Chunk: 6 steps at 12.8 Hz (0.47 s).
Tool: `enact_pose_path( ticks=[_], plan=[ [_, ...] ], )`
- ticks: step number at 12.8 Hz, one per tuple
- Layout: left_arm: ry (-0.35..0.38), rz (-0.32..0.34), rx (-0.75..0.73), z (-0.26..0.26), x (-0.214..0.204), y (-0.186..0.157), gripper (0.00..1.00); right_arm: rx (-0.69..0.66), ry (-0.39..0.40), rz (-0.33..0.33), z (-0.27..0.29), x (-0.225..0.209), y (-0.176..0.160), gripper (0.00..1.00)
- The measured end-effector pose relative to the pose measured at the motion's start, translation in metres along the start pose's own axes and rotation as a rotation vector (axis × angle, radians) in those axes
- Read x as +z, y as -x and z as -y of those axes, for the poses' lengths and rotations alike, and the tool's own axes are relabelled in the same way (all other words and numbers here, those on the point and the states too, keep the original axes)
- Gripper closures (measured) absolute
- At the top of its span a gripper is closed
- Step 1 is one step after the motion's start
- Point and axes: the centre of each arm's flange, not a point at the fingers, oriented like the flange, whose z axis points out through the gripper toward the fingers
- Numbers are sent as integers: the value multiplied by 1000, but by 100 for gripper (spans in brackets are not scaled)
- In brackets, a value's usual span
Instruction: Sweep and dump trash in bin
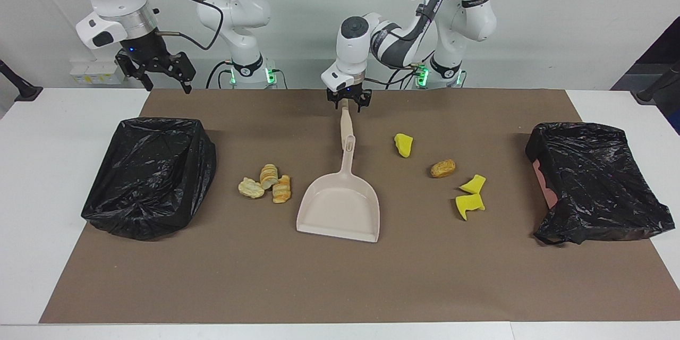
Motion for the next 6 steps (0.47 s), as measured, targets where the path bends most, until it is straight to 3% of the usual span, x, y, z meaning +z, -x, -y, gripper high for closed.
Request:
enact_pose_path(
  ticks=[2,3,6],
  plan=[
    [-2,3,-1,1,1,0,67,0,0,1,0,1,0,0],
    [-2,2,-3,2,1,0,75,0,0,2,0,1,0,0],
    [-13,20,-26,10,0,-4,75,-3,0,3,0,1,0,0]
  ],
)
